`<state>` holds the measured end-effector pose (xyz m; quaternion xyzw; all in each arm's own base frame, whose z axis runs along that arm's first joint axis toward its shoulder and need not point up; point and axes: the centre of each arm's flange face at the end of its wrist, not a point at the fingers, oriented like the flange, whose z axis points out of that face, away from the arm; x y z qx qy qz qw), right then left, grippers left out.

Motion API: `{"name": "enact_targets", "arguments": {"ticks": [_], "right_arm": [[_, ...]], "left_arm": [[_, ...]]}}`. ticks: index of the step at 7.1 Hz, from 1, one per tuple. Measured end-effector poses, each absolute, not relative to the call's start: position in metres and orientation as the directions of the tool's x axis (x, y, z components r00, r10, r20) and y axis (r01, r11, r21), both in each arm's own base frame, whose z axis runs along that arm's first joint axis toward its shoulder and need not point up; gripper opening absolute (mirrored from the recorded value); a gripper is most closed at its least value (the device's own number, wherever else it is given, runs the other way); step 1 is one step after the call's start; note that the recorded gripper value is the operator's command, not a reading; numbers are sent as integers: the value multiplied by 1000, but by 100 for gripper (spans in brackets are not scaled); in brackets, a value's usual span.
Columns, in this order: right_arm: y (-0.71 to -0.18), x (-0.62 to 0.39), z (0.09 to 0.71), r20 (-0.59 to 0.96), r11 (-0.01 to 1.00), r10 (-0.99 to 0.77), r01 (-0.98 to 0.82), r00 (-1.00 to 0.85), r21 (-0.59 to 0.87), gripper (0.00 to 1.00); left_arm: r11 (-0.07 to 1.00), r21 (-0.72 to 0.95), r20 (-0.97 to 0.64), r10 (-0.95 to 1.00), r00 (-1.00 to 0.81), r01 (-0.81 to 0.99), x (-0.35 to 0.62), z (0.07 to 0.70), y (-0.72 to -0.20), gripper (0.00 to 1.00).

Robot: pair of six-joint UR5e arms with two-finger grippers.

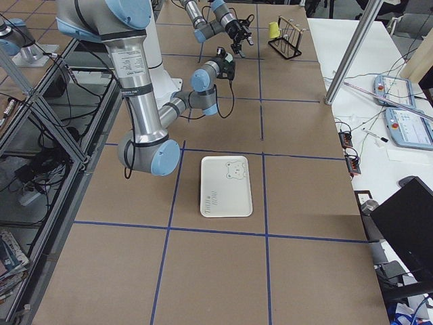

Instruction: Left arm grabs green cup and hands to right arm on tray

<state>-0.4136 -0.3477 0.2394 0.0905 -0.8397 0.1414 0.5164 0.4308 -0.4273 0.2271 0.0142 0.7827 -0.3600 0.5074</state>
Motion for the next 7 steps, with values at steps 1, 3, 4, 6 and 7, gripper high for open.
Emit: {"name": "enact_targets", "arguments": {"ticks": [1, 3, 4, 6, 7], "right_arm": [[-360, -421, 247, 945, 936, -12, -335, -327, -104, 1], [-402, -412, 261, 997, 937, 40, -344, -59, -58, 0], [-422, -403, 268, 995, 942, 65, -333, 76, -37, 0], [-446, -385, 284, 928, 957, 58, -285, 368, 54, 0], [-450, -371, 287, 863, 967, 23, -230, 505, 108, 0]], "left_arm": [[756, -485, -863, -329, -384, 440, 432, 236, -440, 100], [818, -330, -942, -315, -113, 471, 420, 256, -471, 100], [848, -249, -955, -297, 30, 469, 408, 267, -487, 100], [902, -84, -914, -239, 329, 423, 376, 278, -499, 100], [935, 6, -848, -182, 498, 353, 359, 278, -491, 100]]}}
